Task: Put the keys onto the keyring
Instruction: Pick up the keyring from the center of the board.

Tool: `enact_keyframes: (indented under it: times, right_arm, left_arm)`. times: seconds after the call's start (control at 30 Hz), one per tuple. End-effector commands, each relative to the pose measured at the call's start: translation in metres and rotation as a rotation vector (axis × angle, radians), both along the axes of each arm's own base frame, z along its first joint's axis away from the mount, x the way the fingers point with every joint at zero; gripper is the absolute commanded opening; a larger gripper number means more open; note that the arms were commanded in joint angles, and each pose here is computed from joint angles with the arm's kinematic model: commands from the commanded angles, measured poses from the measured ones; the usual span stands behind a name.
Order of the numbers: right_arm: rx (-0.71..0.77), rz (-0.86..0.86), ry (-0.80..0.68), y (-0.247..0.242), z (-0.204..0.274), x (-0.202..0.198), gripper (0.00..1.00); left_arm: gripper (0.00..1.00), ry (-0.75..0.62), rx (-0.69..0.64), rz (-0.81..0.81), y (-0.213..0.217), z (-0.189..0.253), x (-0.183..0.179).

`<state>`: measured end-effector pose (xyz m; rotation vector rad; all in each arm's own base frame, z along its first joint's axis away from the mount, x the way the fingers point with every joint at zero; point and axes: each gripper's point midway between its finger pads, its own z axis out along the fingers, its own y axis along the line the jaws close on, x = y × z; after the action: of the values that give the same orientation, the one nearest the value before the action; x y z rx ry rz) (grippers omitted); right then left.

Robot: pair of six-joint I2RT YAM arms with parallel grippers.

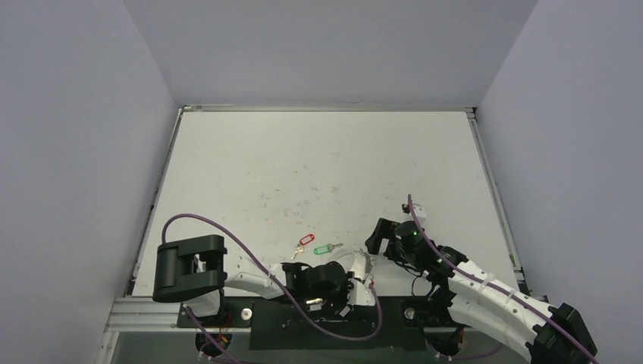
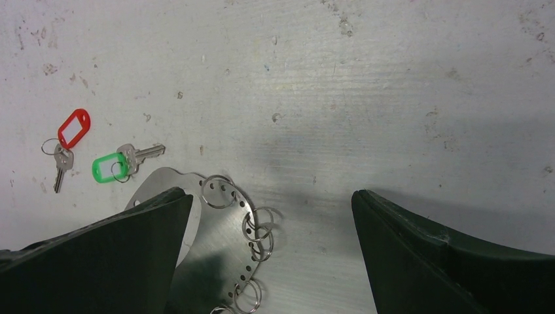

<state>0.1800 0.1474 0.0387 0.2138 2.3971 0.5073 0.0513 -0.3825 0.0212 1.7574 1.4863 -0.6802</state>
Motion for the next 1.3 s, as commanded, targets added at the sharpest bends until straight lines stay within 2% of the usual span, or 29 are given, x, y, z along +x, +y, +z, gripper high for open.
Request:
enact_keyframes:
  times: [0.0,0.17,0.33,0.53,0.73,0.87,0.97,1.1,1.27]
  right_arm:
    - [0.026,0.003,-0.023,0.005,0.006,0.007,0.99]
    - [0.051,0.057,-0.039,0.016,0.011,0.008,1.0]
    - [0.08,0.212,-0.123,0.035,0.034,0.01,1.0]
    - [0.062,0.356,-0.346,0.04,0.081,0.016,1.0]
    - [0.152,0.592,-0.643,0.062,0.127,-0.001,0.96]
    - [0.207,0.793,-0.795,0.081,0.145,-0.022,0.86]
    - [0.231,0.903,-0.807,0.094,0.146,-0.032,0.76]
    - [0.243,1.067,-0.814,0.112,0.145,-0.046,0.58]
    - [0.181,1.229,-0.877,0.129,0.14,-0.064,0.55]
  left_arm:
    - [0.01,-0.029,-0.038,0.03,-0.01,0.017,0.01]
    - [0.0,-0.046,-0.062,0.101,-0.006,0.031,0.021]
    - [0.0,-0.002,-0.096,0.142,-0.001,0.045,0.03]
    - [0.0,0.09,-0.133,0.157,0.011,0.065,0.041]
    - [0.0,0.147,-0.195,0.168,0.031,0.094,0.059]
    - [0.0,0.185,-0.209,0.154,0.045,0.109,0.063]
    - [0.0,0.202,-0.204,0.154,0.054,0.117,0.064]
    - [0.0,0.215,-0.184,0.139,0.062,0.121,0.063]
    - [0.0,0.229,-0.179,0.114,0.063,0.124,0.06]
